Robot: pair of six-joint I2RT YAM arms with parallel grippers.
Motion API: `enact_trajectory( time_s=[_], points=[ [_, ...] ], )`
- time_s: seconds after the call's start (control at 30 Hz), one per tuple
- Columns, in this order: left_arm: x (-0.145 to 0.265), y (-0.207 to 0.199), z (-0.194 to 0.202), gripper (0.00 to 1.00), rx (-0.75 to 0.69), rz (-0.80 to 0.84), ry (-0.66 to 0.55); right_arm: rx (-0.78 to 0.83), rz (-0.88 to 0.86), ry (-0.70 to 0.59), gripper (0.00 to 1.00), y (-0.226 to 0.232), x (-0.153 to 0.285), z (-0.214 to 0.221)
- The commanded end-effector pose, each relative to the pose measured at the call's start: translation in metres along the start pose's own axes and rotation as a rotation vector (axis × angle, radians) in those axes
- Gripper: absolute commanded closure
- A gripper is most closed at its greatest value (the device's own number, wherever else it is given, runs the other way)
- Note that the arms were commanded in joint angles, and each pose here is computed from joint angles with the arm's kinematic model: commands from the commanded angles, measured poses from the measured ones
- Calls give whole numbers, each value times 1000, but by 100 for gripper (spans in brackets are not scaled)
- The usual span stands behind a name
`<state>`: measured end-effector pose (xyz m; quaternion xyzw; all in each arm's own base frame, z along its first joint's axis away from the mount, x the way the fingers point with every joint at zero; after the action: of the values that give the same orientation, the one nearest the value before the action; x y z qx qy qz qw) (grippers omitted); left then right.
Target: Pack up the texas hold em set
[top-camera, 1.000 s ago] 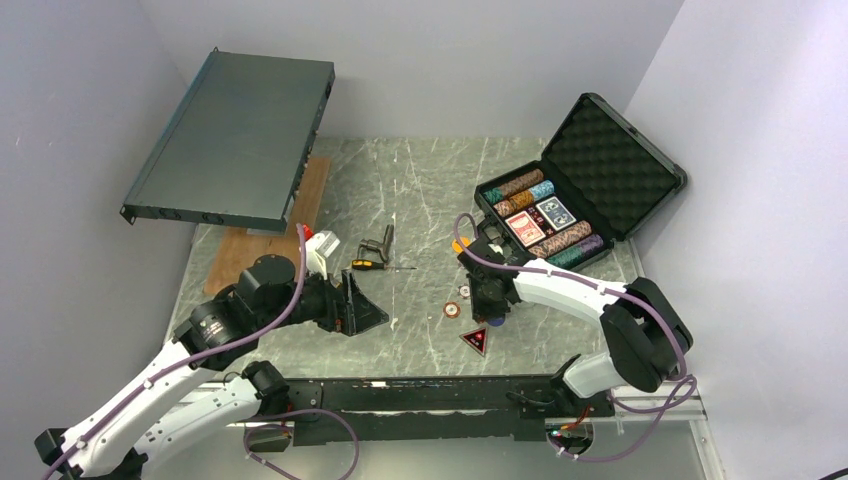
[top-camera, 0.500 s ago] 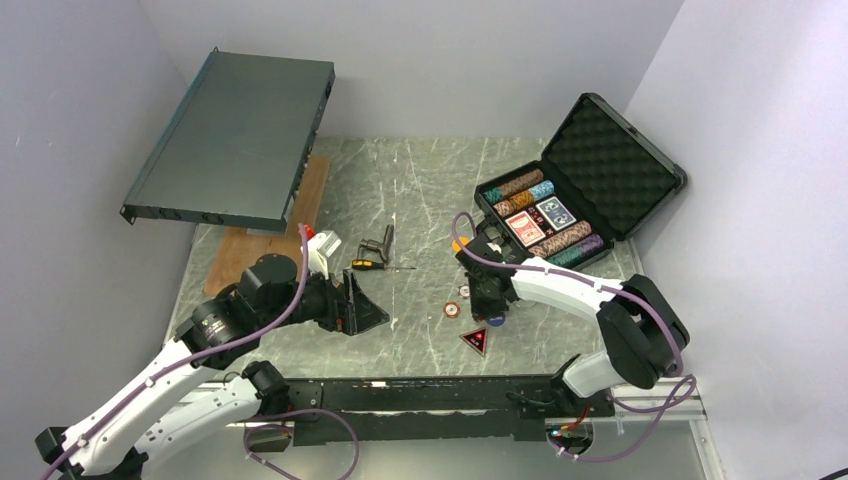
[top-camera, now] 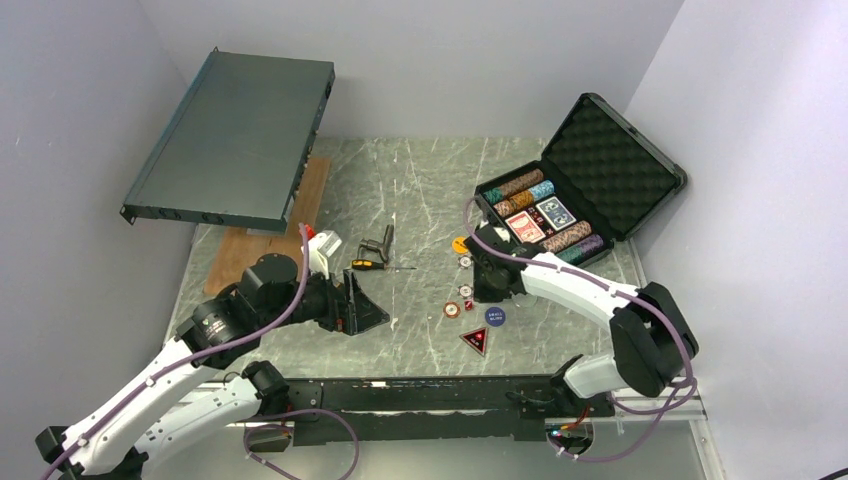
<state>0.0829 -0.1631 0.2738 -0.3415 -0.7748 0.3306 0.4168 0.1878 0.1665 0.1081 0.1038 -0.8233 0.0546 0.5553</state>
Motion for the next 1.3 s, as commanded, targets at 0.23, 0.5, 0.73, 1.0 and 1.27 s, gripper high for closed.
enact_trajectory(
  time_s=[0.23,0.5,0.73,1.0,1.27],
  points=[
    [1,-13,-9,1,-26,36,-19,-29,-77,-70,37,9,10,-30],
    [0,-13,-9,1,-29,32,-10,-13,-52,-31,49,14,-2,-27],
    [0,-13,-8,1,-25,35,-10,6,-59,-5,52,17,-13,-22],
    [1,-14,-9,1,-27,33,-11,21,-38,9,62,20,-21,-23],
    [3,-13,-8,1,-26,31,-16,23,-24,11,72,22,-24,-23]
  ],
)
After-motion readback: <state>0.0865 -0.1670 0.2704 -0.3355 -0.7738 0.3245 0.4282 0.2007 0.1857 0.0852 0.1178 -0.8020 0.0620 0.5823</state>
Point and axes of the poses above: each gripper's point midway between its finger pads, its own x axis back along the fingers, its own y axis along the line the jaws close on, z = x × y, the point moved 7 cm from there along x, back along the fingers, and after that the axes turned 13 degrees about x, right-handed, at the moved point
